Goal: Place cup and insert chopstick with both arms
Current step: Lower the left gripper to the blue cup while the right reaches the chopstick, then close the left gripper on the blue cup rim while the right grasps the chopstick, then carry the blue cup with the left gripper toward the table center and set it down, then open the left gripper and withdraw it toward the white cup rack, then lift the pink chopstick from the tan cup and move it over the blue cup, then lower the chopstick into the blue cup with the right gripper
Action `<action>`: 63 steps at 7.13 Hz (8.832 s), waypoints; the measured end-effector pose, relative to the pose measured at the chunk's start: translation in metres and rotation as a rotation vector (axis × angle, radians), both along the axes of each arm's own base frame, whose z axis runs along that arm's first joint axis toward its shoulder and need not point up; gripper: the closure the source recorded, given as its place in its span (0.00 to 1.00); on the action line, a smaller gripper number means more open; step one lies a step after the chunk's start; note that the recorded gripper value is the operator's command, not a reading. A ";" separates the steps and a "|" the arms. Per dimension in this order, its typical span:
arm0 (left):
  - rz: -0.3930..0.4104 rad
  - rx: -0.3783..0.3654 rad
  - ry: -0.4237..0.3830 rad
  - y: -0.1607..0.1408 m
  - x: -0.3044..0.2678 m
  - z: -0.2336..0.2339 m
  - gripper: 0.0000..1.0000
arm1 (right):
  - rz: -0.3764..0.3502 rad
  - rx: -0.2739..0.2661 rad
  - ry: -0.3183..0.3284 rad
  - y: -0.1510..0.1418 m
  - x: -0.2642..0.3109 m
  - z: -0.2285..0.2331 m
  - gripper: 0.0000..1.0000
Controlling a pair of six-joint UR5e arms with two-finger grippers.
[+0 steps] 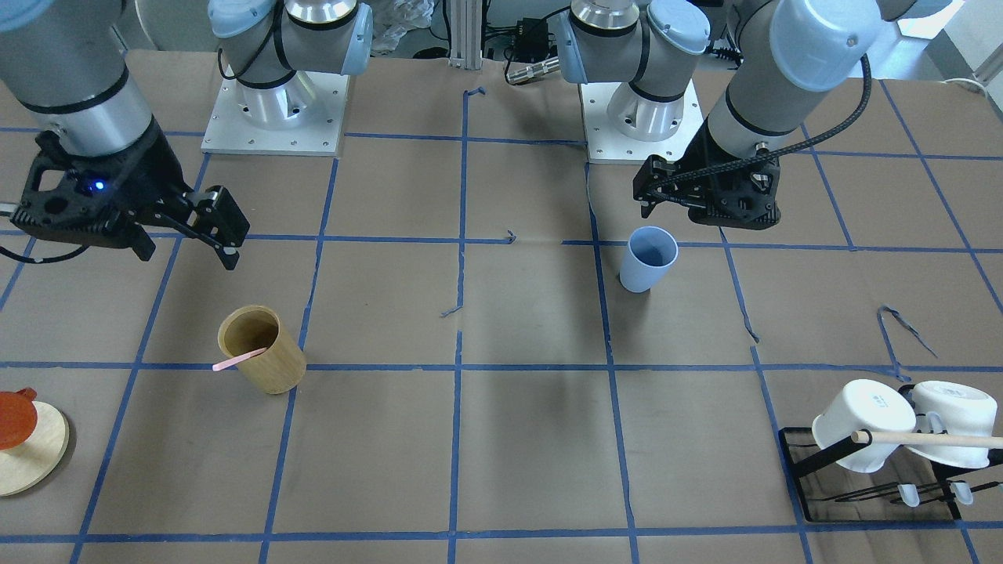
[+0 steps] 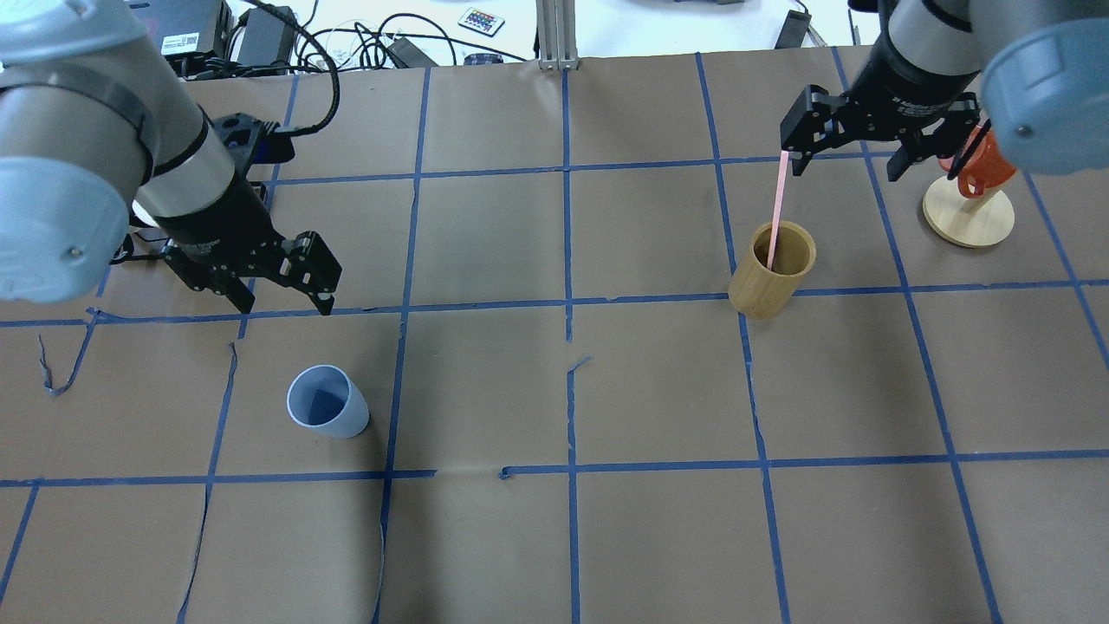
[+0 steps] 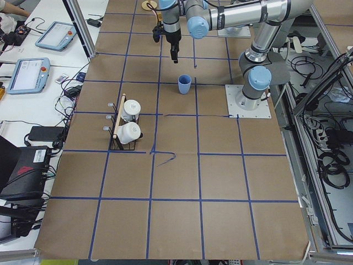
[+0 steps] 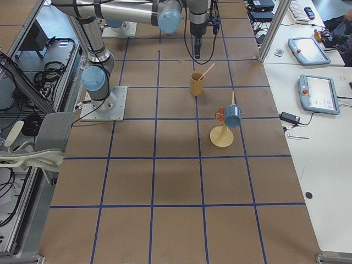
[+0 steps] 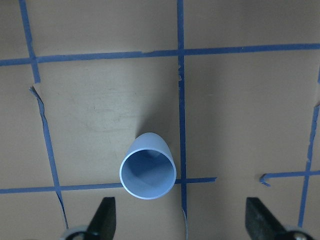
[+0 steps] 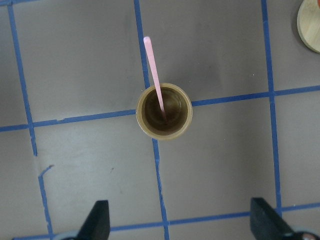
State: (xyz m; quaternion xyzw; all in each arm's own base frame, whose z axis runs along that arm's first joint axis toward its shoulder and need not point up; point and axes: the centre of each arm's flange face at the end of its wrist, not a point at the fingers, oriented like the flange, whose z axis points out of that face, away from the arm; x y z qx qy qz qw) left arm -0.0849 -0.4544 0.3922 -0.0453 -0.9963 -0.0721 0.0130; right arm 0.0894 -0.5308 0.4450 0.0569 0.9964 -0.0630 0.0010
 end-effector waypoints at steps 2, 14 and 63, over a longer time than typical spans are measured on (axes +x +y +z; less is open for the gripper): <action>-0.046 0.010 -0.037 0.025 0.019 -0.036 0.09 | 0.000 -0.116 0.027 -0.006 -0.001 -0.045 0.02; 0.022 -0.072 -0.038 0.056 0.047 -0.121 0.46 | 0.037 -0.312 -0.034 -0.031 0.006 -0.101 0.85; 0.161 -0.236 -0.066 -0.043 -0.022 0.123 0.00 | 0.191 -0.601 -0.085 0.023 0.257 -0.017 0.00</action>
